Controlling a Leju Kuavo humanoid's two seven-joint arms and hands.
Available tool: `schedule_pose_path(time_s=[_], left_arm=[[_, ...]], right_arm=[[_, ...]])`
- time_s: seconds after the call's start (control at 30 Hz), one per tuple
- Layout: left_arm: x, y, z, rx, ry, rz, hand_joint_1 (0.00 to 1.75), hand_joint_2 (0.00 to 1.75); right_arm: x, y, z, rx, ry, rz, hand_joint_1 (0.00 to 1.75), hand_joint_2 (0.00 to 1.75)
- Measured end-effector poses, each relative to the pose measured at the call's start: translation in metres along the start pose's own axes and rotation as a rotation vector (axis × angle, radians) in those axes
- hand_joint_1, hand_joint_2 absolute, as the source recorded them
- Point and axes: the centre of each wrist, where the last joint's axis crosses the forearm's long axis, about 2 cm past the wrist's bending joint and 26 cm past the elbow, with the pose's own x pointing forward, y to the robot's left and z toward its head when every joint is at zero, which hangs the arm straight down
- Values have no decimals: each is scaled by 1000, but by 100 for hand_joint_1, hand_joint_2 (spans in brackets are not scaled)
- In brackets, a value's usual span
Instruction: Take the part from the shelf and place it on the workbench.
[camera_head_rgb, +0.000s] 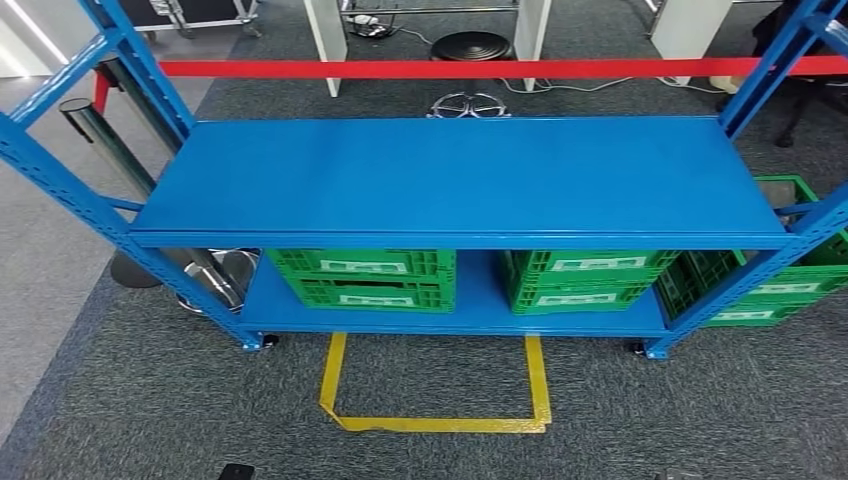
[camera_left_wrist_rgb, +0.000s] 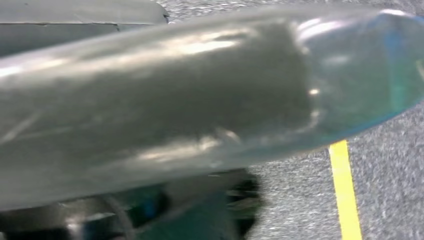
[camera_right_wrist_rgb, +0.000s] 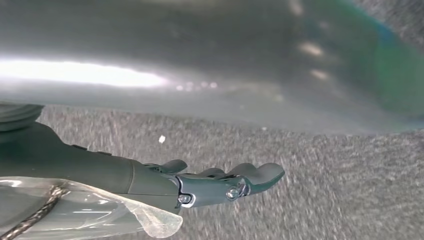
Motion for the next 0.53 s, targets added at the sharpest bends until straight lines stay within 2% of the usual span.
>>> schedule_pose_path(time_s=[0.53], left_arm=[[0, -1, 0, -4, 0, -11, 0, 0]], right_arm=[[1, 0, -1, -10, -4, 0, 0, 0]])
